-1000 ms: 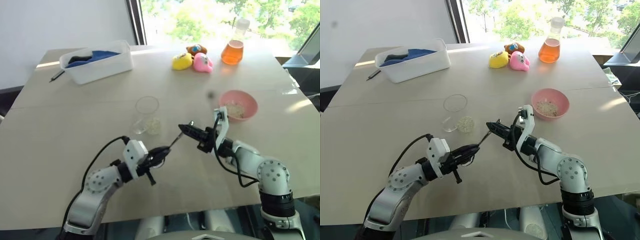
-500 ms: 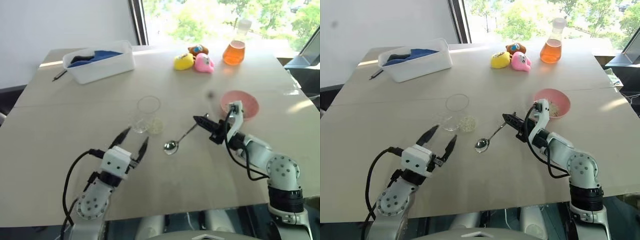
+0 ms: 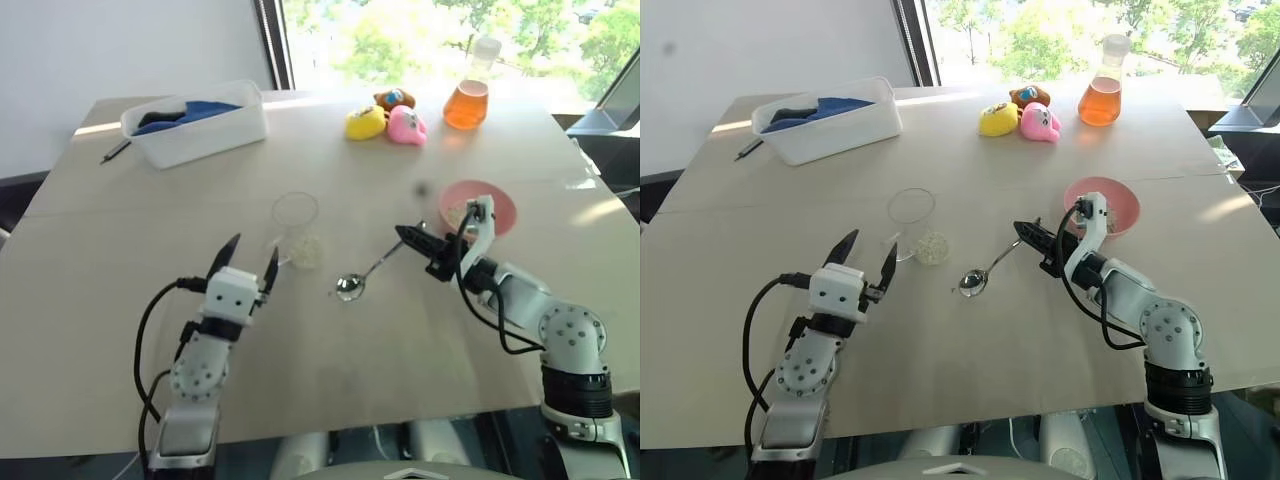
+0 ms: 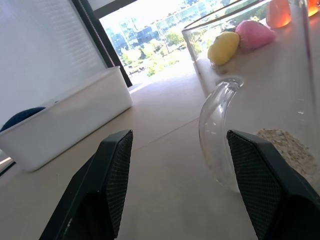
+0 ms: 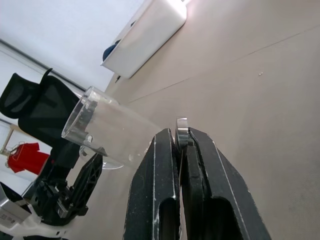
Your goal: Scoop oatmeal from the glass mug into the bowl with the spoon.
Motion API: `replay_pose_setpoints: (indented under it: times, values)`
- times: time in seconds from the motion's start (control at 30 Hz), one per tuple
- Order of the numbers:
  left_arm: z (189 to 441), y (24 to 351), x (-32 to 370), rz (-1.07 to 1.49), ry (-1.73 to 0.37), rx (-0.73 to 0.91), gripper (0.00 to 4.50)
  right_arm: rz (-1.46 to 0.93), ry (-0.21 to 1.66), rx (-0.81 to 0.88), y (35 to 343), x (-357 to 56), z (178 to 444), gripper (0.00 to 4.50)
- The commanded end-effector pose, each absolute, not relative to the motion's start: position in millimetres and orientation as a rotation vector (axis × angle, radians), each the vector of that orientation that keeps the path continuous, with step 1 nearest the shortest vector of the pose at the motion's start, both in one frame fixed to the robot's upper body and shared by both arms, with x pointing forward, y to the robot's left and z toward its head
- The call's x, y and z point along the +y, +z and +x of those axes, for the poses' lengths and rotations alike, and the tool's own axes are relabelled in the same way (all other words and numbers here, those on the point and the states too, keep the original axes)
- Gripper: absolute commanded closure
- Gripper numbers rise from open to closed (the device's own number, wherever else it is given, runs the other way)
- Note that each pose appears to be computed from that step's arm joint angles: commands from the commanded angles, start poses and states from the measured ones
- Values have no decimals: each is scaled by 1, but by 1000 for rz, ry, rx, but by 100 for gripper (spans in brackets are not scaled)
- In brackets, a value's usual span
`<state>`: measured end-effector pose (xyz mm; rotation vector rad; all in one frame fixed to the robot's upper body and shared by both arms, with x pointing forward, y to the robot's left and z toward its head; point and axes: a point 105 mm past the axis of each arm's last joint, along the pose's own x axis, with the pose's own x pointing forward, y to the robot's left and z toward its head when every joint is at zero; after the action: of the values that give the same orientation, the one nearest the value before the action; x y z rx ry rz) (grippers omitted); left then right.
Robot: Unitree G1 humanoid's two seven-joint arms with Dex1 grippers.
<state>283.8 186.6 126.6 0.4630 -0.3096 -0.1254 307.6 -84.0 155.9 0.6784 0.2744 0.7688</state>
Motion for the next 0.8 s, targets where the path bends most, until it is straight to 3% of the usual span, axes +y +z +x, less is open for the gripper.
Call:
replay_pose_setpoints:
  times: [0.03,0.63,0.8]
  values:
    - [290,133,193,460,-105,-330,135,679,788,219,168,-83,305,450]
    - [311,132,204,449,-110,-294,135,686,771,221,164,-82,304,450]
    - [313,132,202,439,-119,-283,350,687,771,220,164,-82,305,450]
